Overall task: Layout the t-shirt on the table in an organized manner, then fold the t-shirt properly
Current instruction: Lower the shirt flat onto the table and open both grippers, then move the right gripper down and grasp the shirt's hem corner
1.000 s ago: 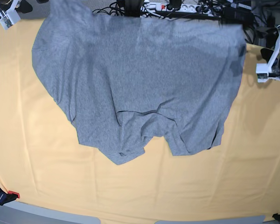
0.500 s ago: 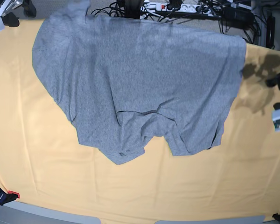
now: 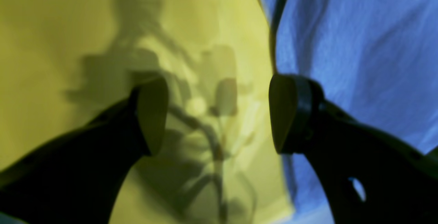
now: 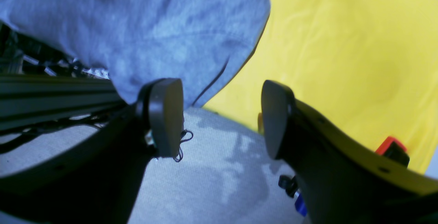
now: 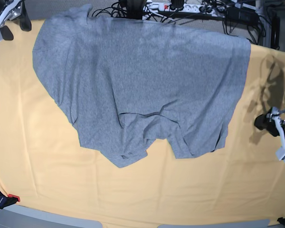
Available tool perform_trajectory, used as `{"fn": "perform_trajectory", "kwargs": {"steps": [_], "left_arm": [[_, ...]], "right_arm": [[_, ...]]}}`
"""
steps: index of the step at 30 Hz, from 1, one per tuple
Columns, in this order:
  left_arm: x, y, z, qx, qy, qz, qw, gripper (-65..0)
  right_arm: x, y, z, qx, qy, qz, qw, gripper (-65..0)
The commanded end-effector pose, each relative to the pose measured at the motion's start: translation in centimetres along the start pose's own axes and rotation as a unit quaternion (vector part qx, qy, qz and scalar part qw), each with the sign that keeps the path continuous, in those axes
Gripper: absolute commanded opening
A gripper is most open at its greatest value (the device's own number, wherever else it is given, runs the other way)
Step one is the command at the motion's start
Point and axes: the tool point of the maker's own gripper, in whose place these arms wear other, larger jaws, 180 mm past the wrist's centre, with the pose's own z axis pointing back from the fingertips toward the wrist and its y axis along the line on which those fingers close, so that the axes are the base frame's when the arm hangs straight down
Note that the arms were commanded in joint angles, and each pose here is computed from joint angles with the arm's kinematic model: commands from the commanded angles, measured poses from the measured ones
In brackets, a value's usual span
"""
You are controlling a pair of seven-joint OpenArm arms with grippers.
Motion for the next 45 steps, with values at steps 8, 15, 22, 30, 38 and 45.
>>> {"fn": "perform_trajectory", "kwargs": {"steps": [8,15,22,30,38,45], "left_arm": [[0.7,1.2,-2.2,-0.085,-0.112,0.14,0.98,-18.8],[0.2,-1.7,-6.3,-0.143,-0.113,0.179,0.967,-18.8],[0.1,-2.6,-9.3,-0.12,-0.104,0.172,0.972,-18.8],[-0.2,-5.4,-11.5,-0.151,-0.093,0.176,0.968,-18.8],[0.7,-7.8,-12.2,-0.192,-0.103,0.159,0.963,-18.8],[3.4,-5.7,-11.5,-0.15,-0.18,0.157,0.959,-27.5]], "right_arm": [[0.9,0.0,0.3,-0.001,-0.017,0.011,0.9998,-26.9],[1.3,0.0,0.3,0.0,-0.027,0.011,0.9996,-26.9],[1.2,0.0,0.3,-0.001,-0.025,0.011,0.9996,-26.9],[1.3,0.0,0.3,0.0,-0.026,0.011,0.9996,-26.9],[1.3,0.0,0.3,0.001,-0.027,0.01,0.9996,-26.9],[1.4,0.1,0.3,0.003,-0.029,0.01,0.9995,-26.9]]}}
